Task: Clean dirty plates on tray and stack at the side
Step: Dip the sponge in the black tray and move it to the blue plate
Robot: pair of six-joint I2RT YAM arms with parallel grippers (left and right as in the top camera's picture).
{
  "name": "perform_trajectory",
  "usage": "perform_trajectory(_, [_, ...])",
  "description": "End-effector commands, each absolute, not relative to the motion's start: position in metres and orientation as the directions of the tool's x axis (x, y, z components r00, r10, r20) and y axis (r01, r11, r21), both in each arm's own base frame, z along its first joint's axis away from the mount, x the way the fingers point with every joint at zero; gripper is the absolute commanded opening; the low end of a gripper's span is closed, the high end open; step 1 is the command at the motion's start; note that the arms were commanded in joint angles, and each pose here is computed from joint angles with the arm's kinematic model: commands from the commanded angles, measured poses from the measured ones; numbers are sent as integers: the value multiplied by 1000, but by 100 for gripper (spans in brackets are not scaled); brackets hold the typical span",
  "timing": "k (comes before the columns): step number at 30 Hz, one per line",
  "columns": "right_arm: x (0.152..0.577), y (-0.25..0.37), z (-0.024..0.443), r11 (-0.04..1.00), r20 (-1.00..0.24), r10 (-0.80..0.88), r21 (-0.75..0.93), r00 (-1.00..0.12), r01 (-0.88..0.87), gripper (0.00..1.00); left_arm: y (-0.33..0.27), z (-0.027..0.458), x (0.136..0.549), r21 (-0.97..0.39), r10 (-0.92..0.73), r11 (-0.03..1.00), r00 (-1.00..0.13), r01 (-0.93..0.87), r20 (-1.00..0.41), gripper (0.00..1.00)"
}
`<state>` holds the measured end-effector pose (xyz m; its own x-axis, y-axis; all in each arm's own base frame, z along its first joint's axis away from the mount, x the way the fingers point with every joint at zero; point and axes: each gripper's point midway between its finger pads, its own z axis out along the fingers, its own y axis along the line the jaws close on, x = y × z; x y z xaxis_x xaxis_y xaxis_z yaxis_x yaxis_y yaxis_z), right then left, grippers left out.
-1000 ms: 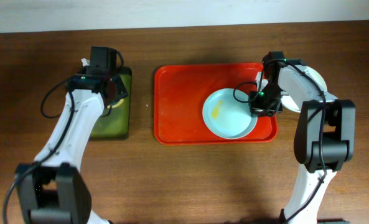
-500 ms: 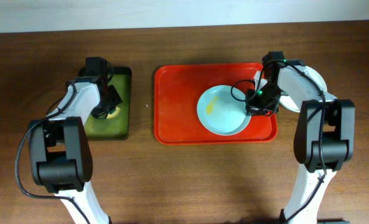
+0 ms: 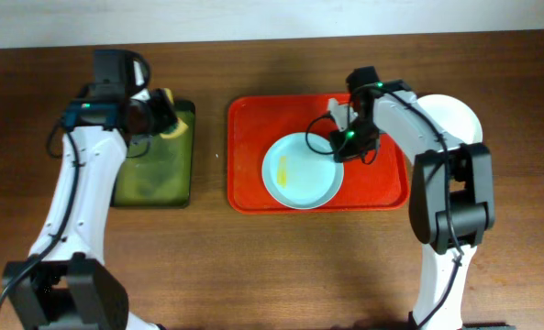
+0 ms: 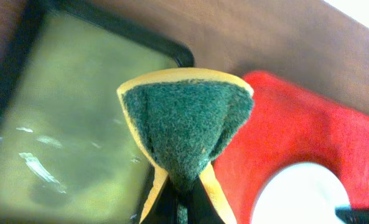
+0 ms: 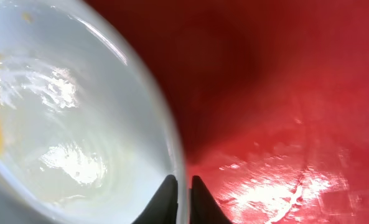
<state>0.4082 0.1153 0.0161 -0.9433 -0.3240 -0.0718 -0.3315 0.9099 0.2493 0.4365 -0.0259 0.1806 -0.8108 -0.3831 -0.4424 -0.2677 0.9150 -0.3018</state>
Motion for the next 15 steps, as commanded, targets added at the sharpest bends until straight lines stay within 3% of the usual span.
perform_trajectory(1, [414, 107, 23, 973, -13, -136, 187, -991, -136, 30, -69, 169, 429, -304, -249, 944, -877, -125, -412, 0])
perform_trajectory(2, [410, 107, 23, 979, 15, -83, 189, -996, -79, 41, -75, 169, 428, -300, -226, 948, -882, -103, -414, 0])
perform_trajectory(3, [404, 106, 24, 982, 46, -46, 186, -998, -37, 44, -83, 168, 426, -295, -202, 952, -887, -78, -416, 0])
perform_trajectory(7, [378, 101, 7, 985, 140, -39, 170, -989, -14, 45, -119, 165, 416, -294, -124, 956, -906, 1, -406, 0])
perform_trajectory(9, [371, 100, -2, 986, 154, -30, 167, -988, -3, 33, -135, 160, 412, -291, -87, 956, -914, 35, -395, 0])
perform_trajectory(12, [367, 99, -15, 986, 158, -5, 163, -987, 21, 5, -158, 149, 405, -286, -35, 955, -927, 80, -374, 0])
perform_trajectory(15, [367, 99, -19, 986, 148, -5, 165, -989, 19, 4, -178, 129, 398, -278, 9, 955, -944, 106, -330, 0])
